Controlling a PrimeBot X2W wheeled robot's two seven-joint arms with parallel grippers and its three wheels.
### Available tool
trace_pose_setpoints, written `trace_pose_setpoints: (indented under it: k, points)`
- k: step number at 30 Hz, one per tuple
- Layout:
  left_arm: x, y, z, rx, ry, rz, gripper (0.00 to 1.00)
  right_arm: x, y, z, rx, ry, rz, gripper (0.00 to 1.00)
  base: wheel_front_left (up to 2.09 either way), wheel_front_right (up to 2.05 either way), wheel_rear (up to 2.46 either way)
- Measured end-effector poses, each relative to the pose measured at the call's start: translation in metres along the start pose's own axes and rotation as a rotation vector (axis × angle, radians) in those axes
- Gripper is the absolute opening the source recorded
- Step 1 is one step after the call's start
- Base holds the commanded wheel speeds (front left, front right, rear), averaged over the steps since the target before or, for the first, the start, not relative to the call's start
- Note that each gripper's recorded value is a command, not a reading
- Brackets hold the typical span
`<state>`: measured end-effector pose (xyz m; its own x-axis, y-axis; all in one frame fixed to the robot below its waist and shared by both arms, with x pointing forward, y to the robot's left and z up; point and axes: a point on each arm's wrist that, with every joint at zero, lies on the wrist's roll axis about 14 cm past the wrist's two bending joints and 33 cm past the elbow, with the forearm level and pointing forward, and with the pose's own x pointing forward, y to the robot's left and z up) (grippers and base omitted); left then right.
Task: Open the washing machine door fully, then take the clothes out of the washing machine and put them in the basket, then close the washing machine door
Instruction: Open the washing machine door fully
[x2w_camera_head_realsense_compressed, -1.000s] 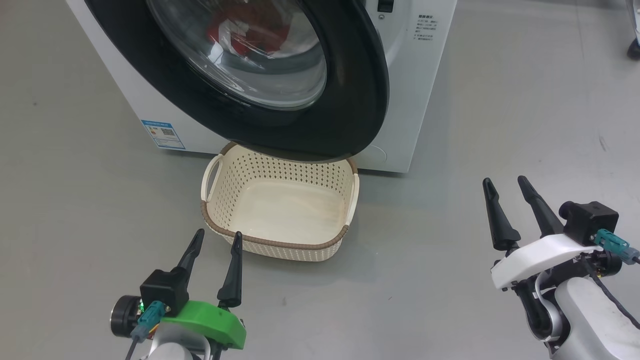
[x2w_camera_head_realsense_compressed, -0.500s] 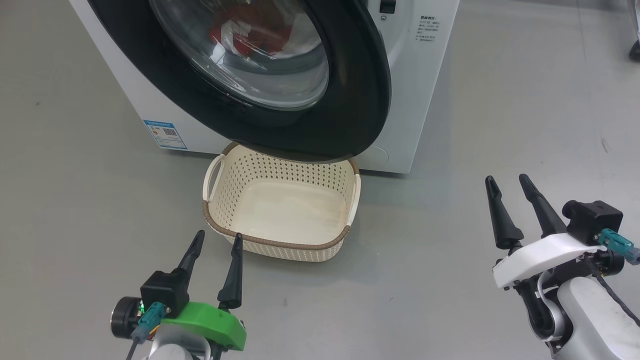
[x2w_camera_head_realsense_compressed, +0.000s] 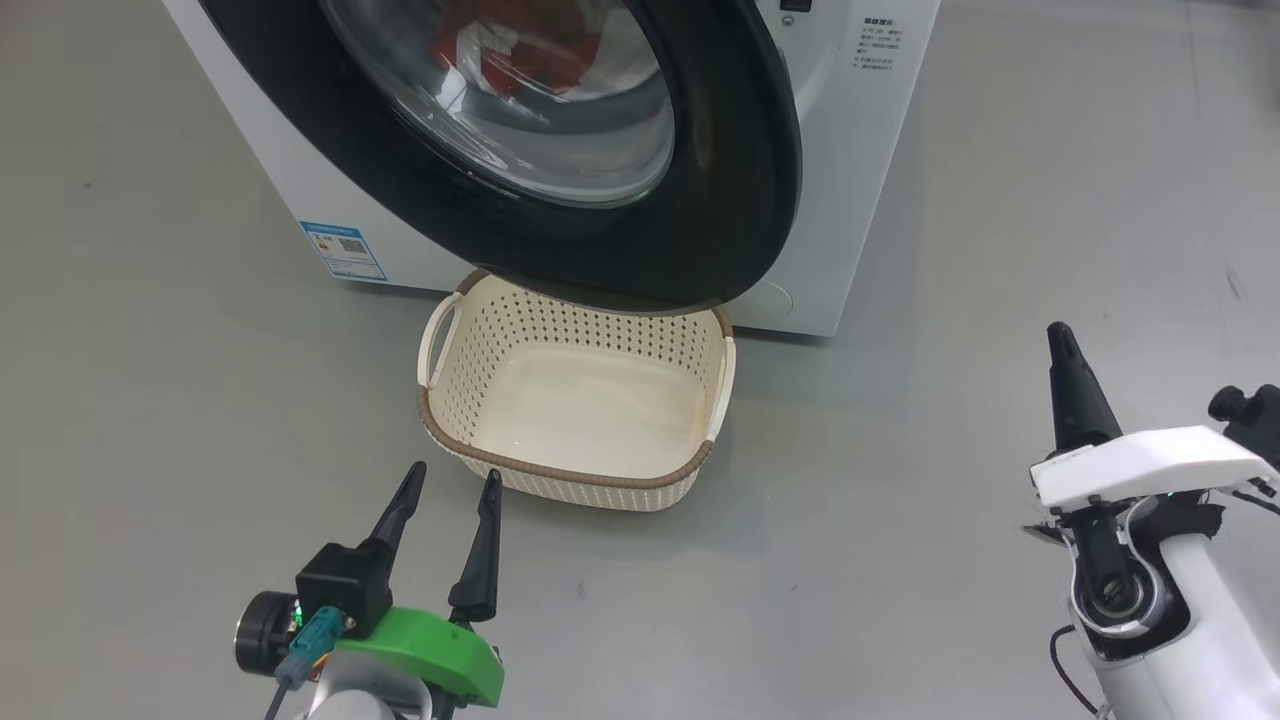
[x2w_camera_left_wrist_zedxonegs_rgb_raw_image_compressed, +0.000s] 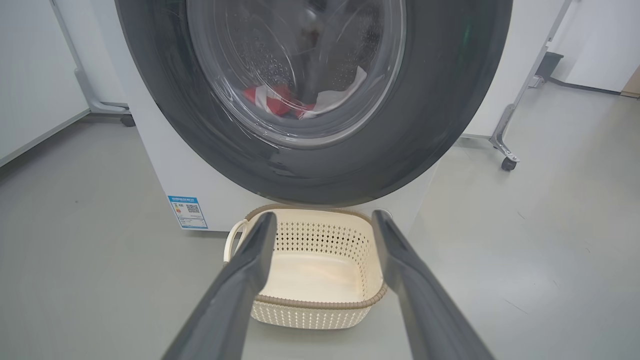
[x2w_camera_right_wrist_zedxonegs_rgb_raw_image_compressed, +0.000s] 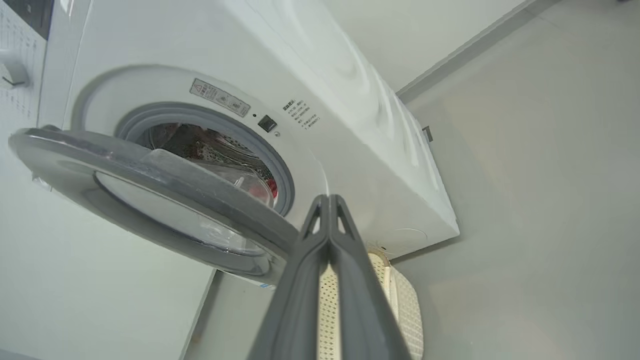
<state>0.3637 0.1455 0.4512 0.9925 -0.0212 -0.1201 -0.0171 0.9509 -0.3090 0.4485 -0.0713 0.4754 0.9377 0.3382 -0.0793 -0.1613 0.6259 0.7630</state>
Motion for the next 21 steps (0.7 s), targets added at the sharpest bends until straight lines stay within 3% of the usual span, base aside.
trace_pose_setpoints:
  k: [3, 9, 21]
  points:
    - [0.0, 0.002, -0.002, 0.0, 0.006, 0.008, 1.0, 0.007, 0.004, 0.006, 0.168, -0.021, 0.001, 0.0, 0.0, 0.0, 0.0]
    - [-0.004, 0.003, -0.006, -0.012, 0.019, 0.013, 1.0, 0.032, 0.016, 0.026, 0.377, -0.026, 0.034, 0.0, 0.0, 0.0, 0.0]
    - [-0.011, 0.011, -0.009, -0.036, 0.03, 0.044, 1.0, 0.078, 0.054, 0.043, 0.508, 0.069, 0.101, 0.0, 0.0, 0.0, 0.0]
